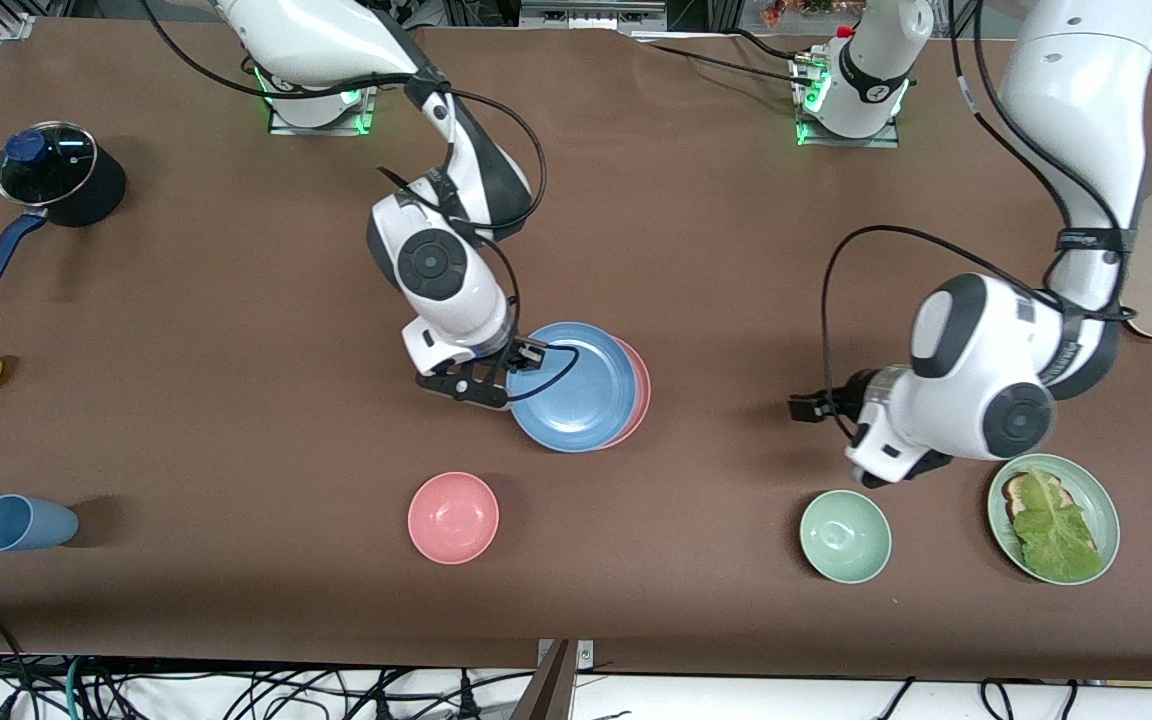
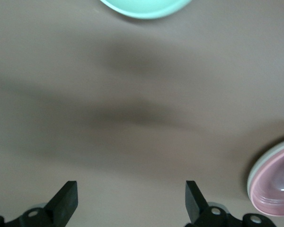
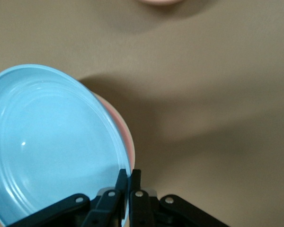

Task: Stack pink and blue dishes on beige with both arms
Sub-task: 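Open the right gripper off the blue plate while the left gripper withdraws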

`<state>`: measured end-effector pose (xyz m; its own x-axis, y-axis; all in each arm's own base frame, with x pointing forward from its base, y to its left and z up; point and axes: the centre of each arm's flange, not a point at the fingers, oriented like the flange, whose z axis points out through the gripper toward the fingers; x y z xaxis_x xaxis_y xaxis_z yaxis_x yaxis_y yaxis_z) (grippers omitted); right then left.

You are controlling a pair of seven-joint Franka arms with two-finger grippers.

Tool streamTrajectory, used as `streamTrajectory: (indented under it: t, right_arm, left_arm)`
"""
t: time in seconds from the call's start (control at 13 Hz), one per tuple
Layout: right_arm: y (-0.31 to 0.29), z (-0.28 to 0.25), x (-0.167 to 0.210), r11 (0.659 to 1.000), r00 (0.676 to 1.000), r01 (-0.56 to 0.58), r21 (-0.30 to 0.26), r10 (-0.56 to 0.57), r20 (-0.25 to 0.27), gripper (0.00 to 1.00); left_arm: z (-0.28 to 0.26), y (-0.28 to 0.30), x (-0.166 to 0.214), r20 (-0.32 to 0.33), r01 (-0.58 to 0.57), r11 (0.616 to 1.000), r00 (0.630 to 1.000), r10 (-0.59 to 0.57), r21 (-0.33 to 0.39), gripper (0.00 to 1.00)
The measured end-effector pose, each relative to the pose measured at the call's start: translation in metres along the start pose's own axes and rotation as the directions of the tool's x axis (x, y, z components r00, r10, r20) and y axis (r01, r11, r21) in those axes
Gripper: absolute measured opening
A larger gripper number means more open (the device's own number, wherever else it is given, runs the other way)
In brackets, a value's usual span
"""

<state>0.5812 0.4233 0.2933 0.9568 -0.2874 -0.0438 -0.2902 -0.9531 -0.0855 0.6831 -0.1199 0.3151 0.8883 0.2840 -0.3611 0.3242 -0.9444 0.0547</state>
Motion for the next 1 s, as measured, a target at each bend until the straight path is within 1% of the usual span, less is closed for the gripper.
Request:
streamTrajectory:
  t: [0.15,0.23,0.31,0.38,0.46,0.62,0.69,0.77,0.85,0.92,1.0]
  right_arm:
    - [-0.003,0.012,-0.005,1.0,1.0,-0.01,-0.012,0.01,0.007,0.05]
    - [-0.002,0.015,-0.004,1.0,1.0,-0.013,-0.014,0.013,0.007,0.08]
    - [-0.001,0.017,-0.003,1.0,1.0,-0.015,-0.014,0.015,0.005,0.08]
    - [-0.001,0.018,-0.002,1.0,1.0,-0.016,-0.013,0.016,0.003,0.15]
    - [-0.001,0.02,-0.002,1.0,1.0,-0.023,-0.01,0.023,0.0,0.16]
    - [-0.004,0.021,-0.002,0.999,0.999,-0.043,0.002,0.044,-0.01,0.18]
    - [-0.005,0.02,-0.003,0.999,0.999,-0.048,0.006,0.048,-0.013,0.25]
    - [-0.006,0.019,-0.002,0.999,0.999,-0.049,0.01,0.049,-0.017,0.34]
    - [-0.005,0.016,0.0,0.999,0.999,-0.046,0.01,0.046,-0.026,0.34]
    - [-0.002,0.01,0.008,0.999,0.998,-0.045,0.005,0.045,-0.049,0.41]
    - [0.005,-0.003,0.021,0.999,0.996,-0.042,-0.003,0.041,-0.081,0.51]
  left_arm:
    - [-0.006,-0.029,0.013,-0.007,-0.009,1.0,1.0,0.009,-0.003,1.0]
    - [-0.011,-0.046,0.02,-0.013,-0.015,1.0,1.0,0.015,0.008,1.0]
    - [-0.016,-0.064,0.025,-0.018,-0.022,1.0,1.0,0.022,0.016,1.0]
    - [-0.023,-0.086,0.03,-0.019,-0.024,1.0,1.0,0.025,0.014,1.0]
    - [-0.033,-0.11,0.035,-0.024,-0.026,1.0,0.999,0.026,0.013,1.0]
    - [-0.052,-0.148,0.038,-0.048,-0.053,0.997,0.997,0.056,0.055,1.0]
    - [-0.06,-0.155,0.035,-0.048,-0.065,0.995,0.997,0.068,0.071,1.0]
    - [-0.068,-0.155,0.03,-0.052,-0.069,0.994,0.996,0.074,0.082,1.0]
    - [-0.078,-0.154,0.025,-0.067,-0.073,0.992,0.994,0.081,0.107,1.0]
    - [-0.09,-0.154,0.018,-0.088,-0.076,0.988,0.992,0.088,0.134,1.0]
    - [-0.102,-0.153,0.012,-0.103,-0.076,0.986,0.99,0.092,0.15,1.0]
